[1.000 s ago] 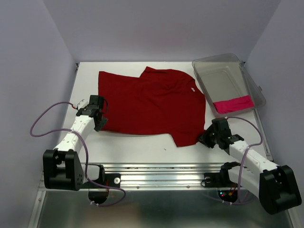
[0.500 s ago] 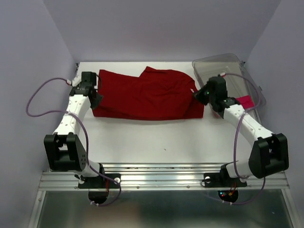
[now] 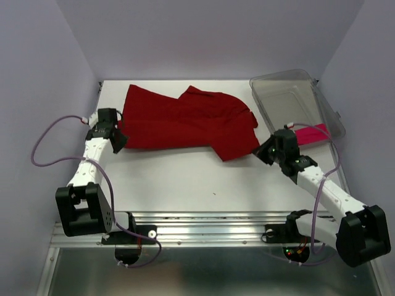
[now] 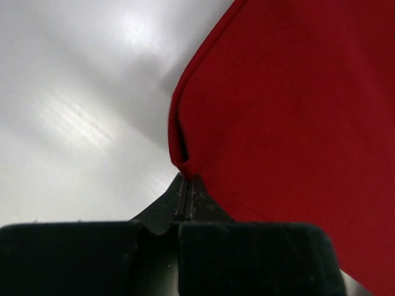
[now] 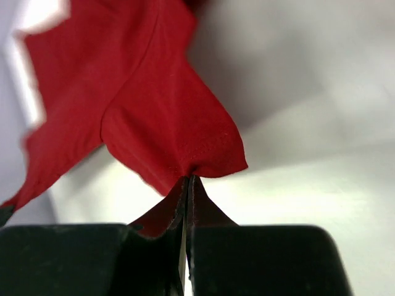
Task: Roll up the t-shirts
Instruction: Flatten out the T-shirt at the center of the board.
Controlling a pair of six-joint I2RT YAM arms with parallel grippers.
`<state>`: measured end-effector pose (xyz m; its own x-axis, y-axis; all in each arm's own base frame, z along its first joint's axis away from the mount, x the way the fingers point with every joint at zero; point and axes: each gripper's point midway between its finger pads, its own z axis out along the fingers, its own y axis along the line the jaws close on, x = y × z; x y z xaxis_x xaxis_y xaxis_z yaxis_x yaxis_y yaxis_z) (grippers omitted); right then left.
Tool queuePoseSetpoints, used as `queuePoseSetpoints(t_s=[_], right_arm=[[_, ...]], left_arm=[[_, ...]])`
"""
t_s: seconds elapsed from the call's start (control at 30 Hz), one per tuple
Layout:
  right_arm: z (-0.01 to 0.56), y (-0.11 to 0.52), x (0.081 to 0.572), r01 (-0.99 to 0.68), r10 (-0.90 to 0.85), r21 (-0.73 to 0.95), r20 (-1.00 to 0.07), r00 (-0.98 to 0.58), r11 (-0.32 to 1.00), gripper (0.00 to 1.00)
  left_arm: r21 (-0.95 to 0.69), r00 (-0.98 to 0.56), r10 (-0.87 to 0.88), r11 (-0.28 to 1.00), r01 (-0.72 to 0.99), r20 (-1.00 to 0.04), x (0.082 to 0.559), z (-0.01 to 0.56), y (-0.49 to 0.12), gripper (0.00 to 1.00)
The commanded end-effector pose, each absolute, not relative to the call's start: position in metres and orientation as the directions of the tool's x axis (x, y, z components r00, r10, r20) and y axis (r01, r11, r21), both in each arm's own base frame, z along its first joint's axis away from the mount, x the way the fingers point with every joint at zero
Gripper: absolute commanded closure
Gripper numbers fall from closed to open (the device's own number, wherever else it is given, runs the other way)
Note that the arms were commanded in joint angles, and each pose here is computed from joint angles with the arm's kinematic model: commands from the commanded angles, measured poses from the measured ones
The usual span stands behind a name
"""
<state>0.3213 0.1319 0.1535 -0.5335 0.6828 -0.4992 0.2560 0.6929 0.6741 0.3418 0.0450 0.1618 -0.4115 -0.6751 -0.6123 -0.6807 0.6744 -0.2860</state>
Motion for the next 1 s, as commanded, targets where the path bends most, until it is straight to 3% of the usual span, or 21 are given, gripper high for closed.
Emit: queuePoseSetpoints(t_s=[0.0,0.03,0.07,0.13,0.17,0.23,0.3,0.57,0.97], right_arm=[[0.108,0.125,0.273,0.354,0.697,0.642,-0.415,-0.585,0.680,0.96],[0.101,0.122,0.266,0.369,0.694,0.628,-0.408,-0.593,0.685,0.93],[0.089,0.117,0.254,0.397,0.690,0.600,-0.399,-0.604,0.694,0.80],[0.084,0.112,0.247,0.415,0.687,0.578,-0.399,-0.607,0.703,0.63],[0.083,0.110,0.245,0.419,0.684,0.569,-0.404,-0.607,0.708,0.50],[0.084,0.105,0.243,0.429,0.681,0.551,-0.415,-0.603,0.716,0.43],[0.087,0.103,0.245,0.436,0.682,0.543,-0.422,-0.597,0.718,0.37],[0.088,0.105,0.251,0.444,0.697,0.554,-0.416,-0.584,0.704,0.36],[0.092,0.107,0.252,0.433,0.693,0.562,-0.416,-0.589,0.705,0.36]], left_arm=[[-0.221,-0.522,-0.702,0.675,-0.704,-0.484,0.308,0.091,0.031,1.00],[-0.217,-0.536,-0.705,0.677,-0.703,-0.465,0.304,0.082,0.029,0.96],[-0.209,-0.560,-0.706,0.683,-0.700,-0.433,0.297,0.071,0.024,0.78],[-0.191,-0.584,-0.704,0.690,-0.699,-0.404,0.293,0.061,0.022,0.59],[-0.189,-0.599,-0.698,0.698,-0.690,-0.393,0.292,0.059,0.020,0.45],[-0.186,-0.601,-0.696,0.700,-0.689,-0.393,0.290,0.059,0.020,0.33],[-0.173,-0.593,-0.698,0.694,-0.699,-0.402,0.286,0.060,0.023,0.28],[-0.099,-0.494,-0.781,0.566,-0.818,-0.383,0.244,0.041,0.032,0.29],[-0.053,-0.477,-0.802,0.528,-0.848,-0.360,0.235,0.020,0.034,0.32]])
